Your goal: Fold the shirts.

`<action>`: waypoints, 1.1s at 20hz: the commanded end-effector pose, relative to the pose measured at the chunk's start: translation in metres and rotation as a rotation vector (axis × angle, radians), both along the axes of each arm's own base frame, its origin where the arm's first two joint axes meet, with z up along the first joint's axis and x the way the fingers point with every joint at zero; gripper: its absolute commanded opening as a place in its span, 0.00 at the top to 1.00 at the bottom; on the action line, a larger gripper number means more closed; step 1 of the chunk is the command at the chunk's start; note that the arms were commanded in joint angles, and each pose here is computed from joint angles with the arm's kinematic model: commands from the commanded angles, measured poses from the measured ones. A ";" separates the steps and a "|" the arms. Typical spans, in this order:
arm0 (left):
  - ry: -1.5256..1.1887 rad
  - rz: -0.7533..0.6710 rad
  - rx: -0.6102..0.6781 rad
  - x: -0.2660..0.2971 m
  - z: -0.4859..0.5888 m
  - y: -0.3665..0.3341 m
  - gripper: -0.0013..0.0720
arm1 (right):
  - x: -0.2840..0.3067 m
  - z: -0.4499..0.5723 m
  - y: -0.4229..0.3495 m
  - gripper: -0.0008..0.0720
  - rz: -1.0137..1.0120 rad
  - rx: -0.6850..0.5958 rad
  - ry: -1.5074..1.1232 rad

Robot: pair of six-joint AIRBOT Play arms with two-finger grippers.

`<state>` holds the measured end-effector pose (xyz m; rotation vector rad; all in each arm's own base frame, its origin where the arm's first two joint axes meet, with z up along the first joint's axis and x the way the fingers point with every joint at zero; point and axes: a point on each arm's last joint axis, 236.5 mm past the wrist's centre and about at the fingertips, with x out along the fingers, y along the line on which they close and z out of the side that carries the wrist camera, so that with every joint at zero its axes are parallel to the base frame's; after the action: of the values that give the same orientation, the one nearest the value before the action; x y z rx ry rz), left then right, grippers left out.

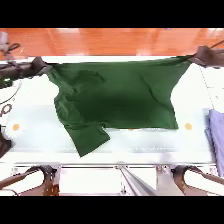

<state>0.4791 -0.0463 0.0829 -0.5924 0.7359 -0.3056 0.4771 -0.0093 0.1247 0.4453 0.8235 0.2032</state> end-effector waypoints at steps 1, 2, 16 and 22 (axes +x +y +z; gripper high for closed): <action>0.023 0.049 0.029 0.061 -0.062 -0.010 0.95 | 0.071 -0.067 -0.013 0.96 -0.170 0.212 -0.015; 0.024 0.036 0.028 0.071 -0.066 -0.015 0.95 | 0.078 -0.079 -0.014 0.96 -0.201 0.256 -0.005; 0.496 -0.106 -0.086 -0.075 -0.053 0.080 0.30 | -0.049 -0.046 -0.078 0.42 -0.050 0.286 0.285; 0.733 0.052 -0.295 -0.220 -0.133 0.061 0.30 | -0.152 -0.115 -0.065 0.42 -0.231 0.231 0.363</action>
<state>0.3256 0.0390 -0.0157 -0.8541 1.2839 -0.1688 0.3712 -0.0838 0.0407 0.8172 1.0817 0.0681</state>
